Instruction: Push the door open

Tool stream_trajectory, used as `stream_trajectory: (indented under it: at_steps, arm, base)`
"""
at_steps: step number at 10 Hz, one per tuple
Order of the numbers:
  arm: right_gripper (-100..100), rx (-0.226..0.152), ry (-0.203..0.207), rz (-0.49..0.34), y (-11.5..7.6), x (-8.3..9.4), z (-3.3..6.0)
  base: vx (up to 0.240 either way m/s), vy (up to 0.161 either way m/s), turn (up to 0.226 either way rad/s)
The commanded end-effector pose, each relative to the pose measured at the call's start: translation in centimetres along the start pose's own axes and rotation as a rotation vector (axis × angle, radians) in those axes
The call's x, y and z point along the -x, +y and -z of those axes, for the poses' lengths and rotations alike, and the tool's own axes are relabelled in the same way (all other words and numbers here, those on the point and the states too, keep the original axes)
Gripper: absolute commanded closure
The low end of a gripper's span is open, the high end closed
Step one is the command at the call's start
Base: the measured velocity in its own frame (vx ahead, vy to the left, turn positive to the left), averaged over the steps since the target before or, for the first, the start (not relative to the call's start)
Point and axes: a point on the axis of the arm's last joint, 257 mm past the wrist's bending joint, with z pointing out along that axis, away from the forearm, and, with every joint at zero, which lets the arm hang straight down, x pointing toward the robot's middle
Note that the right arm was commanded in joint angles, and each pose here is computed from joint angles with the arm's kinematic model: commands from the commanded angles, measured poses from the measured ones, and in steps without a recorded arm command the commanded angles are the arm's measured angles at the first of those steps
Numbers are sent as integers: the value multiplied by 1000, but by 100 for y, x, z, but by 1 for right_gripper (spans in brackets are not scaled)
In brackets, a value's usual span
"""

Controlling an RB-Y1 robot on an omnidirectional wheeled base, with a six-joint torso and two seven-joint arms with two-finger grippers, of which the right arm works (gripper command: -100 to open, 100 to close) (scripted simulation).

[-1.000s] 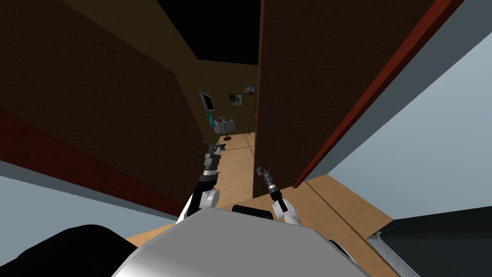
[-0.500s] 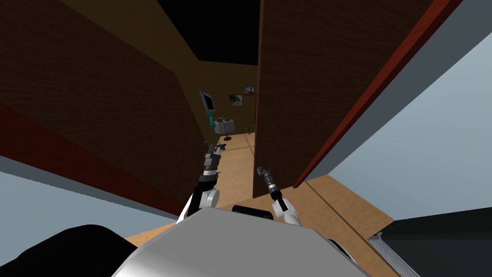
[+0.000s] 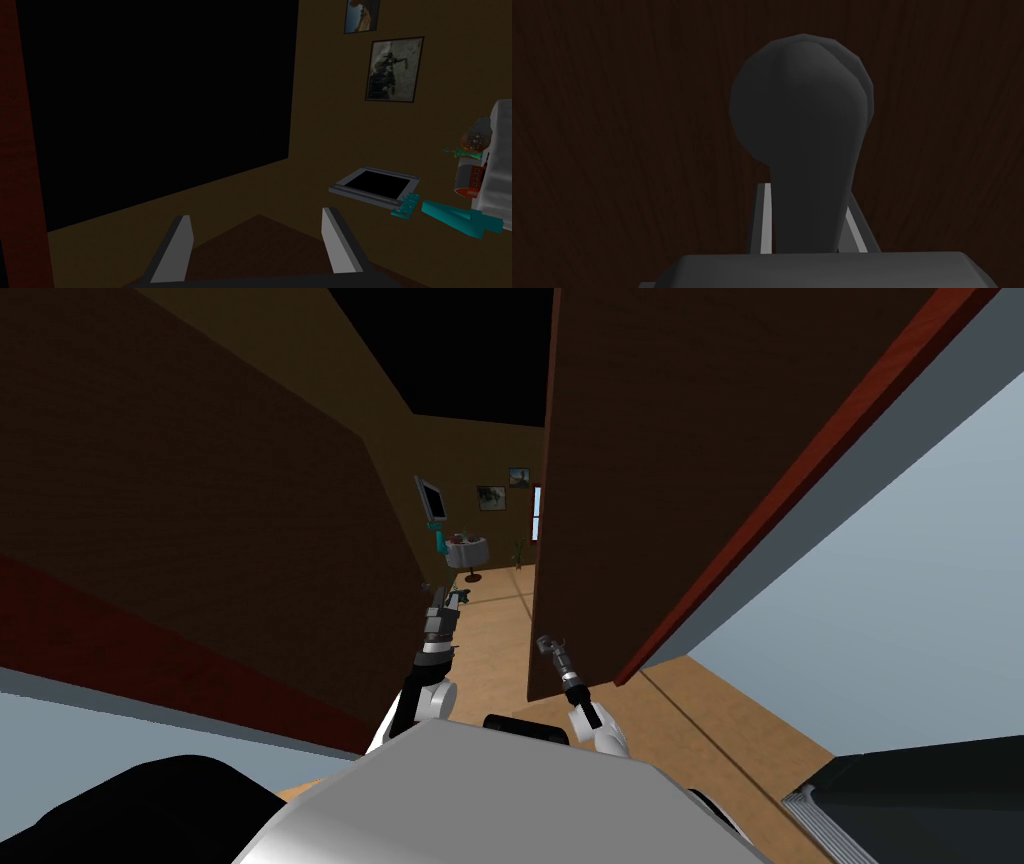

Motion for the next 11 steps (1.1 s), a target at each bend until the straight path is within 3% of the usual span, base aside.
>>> stream_trajectory:
  at_steps: [1,11]
  arm:
    - [100,14,-27,14,55,170,-5]
    - [100,9,-174,28,59,774,97]
  base:
    - [149,98,-41]
    - [155,107,-48]
